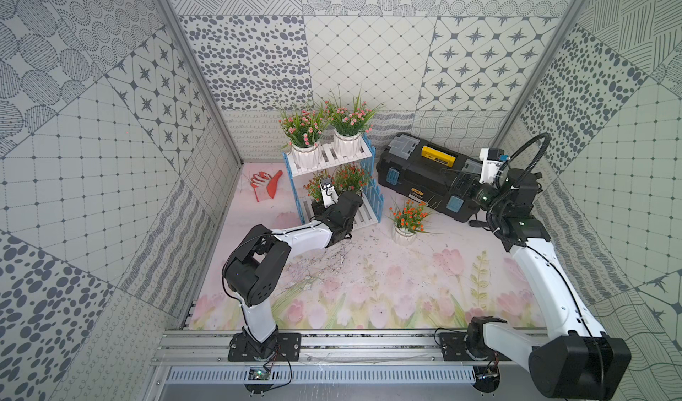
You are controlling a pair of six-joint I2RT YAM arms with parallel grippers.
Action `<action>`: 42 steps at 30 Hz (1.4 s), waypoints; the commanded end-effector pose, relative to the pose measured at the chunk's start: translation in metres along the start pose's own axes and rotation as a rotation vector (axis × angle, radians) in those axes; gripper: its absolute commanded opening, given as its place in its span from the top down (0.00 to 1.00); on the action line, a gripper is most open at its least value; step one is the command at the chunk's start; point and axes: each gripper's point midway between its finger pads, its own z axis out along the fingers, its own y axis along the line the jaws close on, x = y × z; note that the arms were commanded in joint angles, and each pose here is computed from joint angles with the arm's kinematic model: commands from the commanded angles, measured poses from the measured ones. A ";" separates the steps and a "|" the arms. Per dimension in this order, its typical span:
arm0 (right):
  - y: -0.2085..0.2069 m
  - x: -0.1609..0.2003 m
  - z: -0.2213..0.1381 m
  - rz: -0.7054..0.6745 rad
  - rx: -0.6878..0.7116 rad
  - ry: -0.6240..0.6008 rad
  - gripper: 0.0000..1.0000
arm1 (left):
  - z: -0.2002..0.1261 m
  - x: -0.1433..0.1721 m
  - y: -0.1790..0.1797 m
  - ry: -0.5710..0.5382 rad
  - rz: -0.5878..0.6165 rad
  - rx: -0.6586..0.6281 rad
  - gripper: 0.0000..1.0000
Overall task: Place the baby's breath potted plants on the rack by color
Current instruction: Place the baby's breath potted plant on the rack.
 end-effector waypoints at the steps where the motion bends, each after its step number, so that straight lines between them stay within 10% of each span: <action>1: 0.008 -0.013 -0.008 -0.040 -0.022 -0.058 0.02 | 0.020 -0.015 0.019 -0.042 -0.082 -0.099 0.32; 32: 0.004 -0.003 0.001 -0.026 -0.041 -0.037 0.02 | 0.086 0.017 0.032 0.037 -0.086 -0.107 0.30; 42: 0.000 0.007 0.004 -0.025 -0.029 0.001 0.02 | 0.083 0.031 0.032 0.081 -0.111 -0.070 0.08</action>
